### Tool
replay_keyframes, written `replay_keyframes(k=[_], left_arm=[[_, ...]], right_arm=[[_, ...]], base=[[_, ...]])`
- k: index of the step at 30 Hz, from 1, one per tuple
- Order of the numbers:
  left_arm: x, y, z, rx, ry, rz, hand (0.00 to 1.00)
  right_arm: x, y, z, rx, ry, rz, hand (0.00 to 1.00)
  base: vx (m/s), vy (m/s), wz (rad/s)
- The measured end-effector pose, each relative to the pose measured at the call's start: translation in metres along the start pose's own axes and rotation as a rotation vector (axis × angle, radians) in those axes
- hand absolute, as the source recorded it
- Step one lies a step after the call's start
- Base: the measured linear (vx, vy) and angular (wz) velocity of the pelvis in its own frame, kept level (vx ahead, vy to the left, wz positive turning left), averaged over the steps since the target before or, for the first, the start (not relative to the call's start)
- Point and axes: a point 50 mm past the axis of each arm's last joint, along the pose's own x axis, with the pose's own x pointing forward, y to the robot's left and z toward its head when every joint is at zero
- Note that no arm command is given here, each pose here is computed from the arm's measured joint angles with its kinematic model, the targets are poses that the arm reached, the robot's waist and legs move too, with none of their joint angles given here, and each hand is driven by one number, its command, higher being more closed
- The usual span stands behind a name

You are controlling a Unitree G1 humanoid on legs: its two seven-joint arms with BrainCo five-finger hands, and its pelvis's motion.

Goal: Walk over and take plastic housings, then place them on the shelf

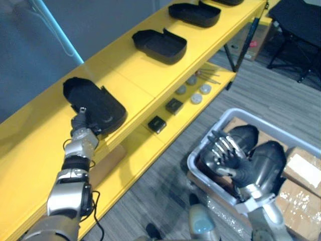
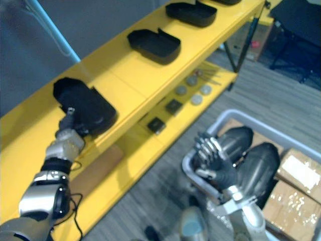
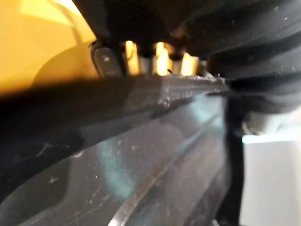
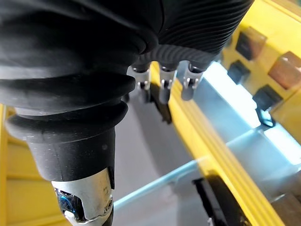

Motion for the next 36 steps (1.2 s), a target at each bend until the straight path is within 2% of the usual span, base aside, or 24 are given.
replay_keyframes(k=[9,12,21,26,32,36], left_arm=[[-0.001,-0.001,0.009,0.139,-0.058,0.067,0.0],[-0.002,-0.006,0.021,0.136,-0.082,0.076,0.0],[-0.003,-0.007,0.031,0.111,-0.113,0.116,0.0],[-0.007,-0.019,0.048,0.098,-0.147,0.088,0.0],[-0.013,-0.036,0.064,0.116,-0.195,0.065,0.0],[-0.013,-0.033,0.079,0.138,-0.23,0.086,0.0]], right_arm=[[0.007,0.01,0.001,-0.009,-0.027,0.068,0.0],[0.014,0.022,0.007,-0.005,-0.063,0.128,0.0],[0.021,0.039,0.004,0.029,-0.063,0.168,0.0],[0.026,0.057,0.002,0.043,-0.047,0.317,0.0],[0.03,0.061,0.002,0.043,-0.035,0.361,0.0],[0.034,0.062,0.005,0.032,-0.045,0.379,0.0]], base=[[-0.01,-0.004,0.02],[-0.02,-0.019,0.09],[0.04,-0.005,0.08],[-0.01,-0.012,0.18],[-0.02,-0.009,0.13],[0.04,-0.01,0.04]])
